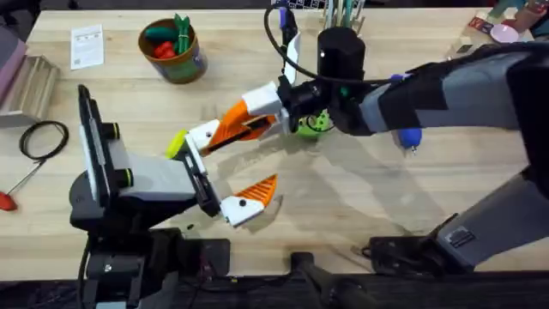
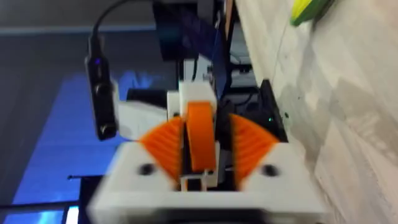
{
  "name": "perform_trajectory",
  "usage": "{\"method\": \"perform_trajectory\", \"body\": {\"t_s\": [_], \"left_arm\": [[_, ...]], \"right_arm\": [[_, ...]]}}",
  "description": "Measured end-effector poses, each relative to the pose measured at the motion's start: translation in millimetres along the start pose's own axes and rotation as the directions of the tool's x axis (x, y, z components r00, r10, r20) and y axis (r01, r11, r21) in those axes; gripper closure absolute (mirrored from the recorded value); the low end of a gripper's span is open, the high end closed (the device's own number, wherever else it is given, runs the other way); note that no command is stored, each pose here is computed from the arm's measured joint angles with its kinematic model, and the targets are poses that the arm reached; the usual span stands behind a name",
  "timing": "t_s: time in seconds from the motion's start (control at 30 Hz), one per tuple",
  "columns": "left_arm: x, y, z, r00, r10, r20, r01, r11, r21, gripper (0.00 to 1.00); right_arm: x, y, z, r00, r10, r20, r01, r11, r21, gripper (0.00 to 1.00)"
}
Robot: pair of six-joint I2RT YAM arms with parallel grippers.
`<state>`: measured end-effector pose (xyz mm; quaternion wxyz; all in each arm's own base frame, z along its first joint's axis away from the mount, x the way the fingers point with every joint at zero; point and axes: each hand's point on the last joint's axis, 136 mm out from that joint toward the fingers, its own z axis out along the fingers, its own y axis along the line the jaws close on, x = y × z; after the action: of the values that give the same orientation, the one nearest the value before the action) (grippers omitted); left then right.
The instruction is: Pick up the gripper from the table and insert it into the empty holder that is missing its gripper. Then pick up a screw, insert it into the mounting hole, and use the screwdriver to tighten it. Finally, clean up the table by picking up the vegetable and placing it into the bucket.
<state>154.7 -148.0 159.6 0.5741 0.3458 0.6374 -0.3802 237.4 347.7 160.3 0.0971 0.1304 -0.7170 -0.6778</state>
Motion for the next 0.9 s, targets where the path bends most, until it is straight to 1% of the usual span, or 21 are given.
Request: {"method": "perform_trajectory", "body": {"t_s": [0.03, 0.07, 0.1, 0.13, 0.47, 0.6, 0.7, 0.8, 0.9], "left_arm": [[0.0, -0.8, 0, 1.000, 0.000, 0.000, 0.000, 1.000, 0.005, 0.015], [0.1, -1.4, 0, 1.000, 0.001, 0.000, -0.001, 1.000, 0.007, 0.015], [0.1, -1.5, 0, 1.000, 0.001, 0.000, -0.001, 1.000, 0.008, 0.016], [0.1, -1.5, 0, 1.000, 0.001, 0.000, -0.001, 1.000, 0.008, 0.016], [0.1, -1.6, 0, 1.000, 0.001, 0.000, -0.001, 1.000, 0.009, 0.015], [0.2, -1.6, 0, 1.000, 0.002, 0.000, -0.002, 1.000, 0.009, 0.014], [0.1, -1.6, 0, 1.000, 0.004, 0.000, -0.004, 1.000, 0.009, 0.014], [0.1, -1.6, 0, 1.000, 0.004, 0.000, -0.004, 1.000, 0.009, 0.015], [0.1, -1.6, 0, 1.000, 0.004, 0.000, -0.004, 1.000, 0.009, 0.015]], "right_arm": [[-1, 0, 1, 1.000, 0.000, 0.005, 0.000, 1.000, 0.002, 0.443], [-1, -1, 2, 1.000, 0.000, 0.006, 0.000, 1.000, 0.003, 0.295], [-1, -1, 3, 1.000, -0.001, 0.008, 0.001, 1.000, 0.004, 0.180], [-1, -1, 3, 1.000, 0.000, 0.010, 0.000, 1.000, 0.005, 0.156], [-6, -2, -2, 0.999, 0.001, 0.035, -0.001, 1.000, 0.009, 0.144], [-15, 1, -15, 0.997, -0.019, 0.075, 0.018, 1.000, 0.011, 0.144], [-21, 16, -31, 0.991, -0.061, 0.119, 0.059, 0.998, 0.018, 0.145], [-24, 26, -52, 0.981, -0.041, 0.188, 0.029, 0.997, 0.066, 0.142], [-23, 27, -76, 0.960, 0.001, 0.280, -0.050, 0.985, 0.167, 0.142]]}}
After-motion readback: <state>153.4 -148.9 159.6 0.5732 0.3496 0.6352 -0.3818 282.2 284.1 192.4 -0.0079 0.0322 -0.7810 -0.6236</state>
